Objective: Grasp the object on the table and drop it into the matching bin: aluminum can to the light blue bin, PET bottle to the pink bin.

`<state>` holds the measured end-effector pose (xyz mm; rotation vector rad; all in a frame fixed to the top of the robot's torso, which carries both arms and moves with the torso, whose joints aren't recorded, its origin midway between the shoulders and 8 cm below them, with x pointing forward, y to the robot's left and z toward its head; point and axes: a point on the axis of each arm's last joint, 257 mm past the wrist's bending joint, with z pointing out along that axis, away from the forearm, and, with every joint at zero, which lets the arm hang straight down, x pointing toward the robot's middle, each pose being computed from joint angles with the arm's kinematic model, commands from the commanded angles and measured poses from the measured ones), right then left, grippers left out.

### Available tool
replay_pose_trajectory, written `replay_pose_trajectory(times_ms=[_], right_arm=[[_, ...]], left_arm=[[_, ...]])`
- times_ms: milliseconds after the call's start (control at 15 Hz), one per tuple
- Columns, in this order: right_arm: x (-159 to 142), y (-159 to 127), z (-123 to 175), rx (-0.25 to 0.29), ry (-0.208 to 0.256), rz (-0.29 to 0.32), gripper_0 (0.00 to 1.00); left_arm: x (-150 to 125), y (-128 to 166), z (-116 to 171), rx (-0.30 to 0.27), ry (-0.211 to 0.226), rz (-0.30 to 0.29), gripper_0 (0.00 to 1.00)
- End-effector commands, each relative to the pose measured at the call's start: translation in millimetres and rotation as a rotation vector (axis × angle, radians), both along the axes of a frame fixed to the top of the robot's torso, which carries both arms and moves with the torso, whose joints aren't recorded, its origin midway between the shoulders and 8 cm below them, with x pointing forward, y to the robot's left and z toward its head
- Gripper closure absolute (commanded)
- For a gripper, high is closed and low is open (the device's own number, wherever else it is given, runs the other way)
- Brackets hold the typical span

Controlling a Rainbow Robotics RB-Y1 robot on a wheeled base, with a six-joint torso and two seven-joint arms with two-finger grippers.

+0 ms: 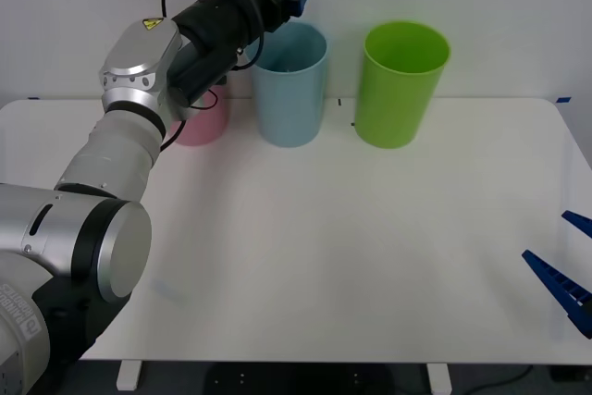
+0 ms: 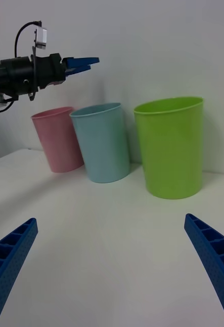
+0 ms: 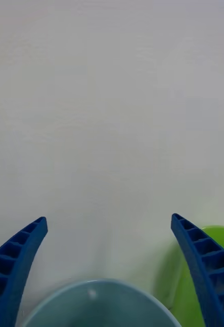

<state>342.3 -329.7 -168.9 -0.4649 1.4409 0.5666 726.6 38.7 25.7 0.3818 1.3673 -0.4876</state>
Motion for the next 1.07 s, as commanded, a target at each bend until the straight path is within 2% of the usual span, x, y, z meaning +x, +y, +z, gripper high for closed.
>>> replay_pose_trajectory(times_ms=[67,600,1067], right_arm=[[0,0,0,0.000,0.000,0.000,0.00],[0,0,0,0.000,0.000,0.000,0.00],[0,0,0,0.000,0.000,0.000,0.00]], left_arm=[[-1,0,0,-0.006,0.001,-0.004,0.00],[0,15,-2,-0.016,0.007,-0.003,0.00],[-16,60,-21,-0.042,0.019,-0.090,0.00]])
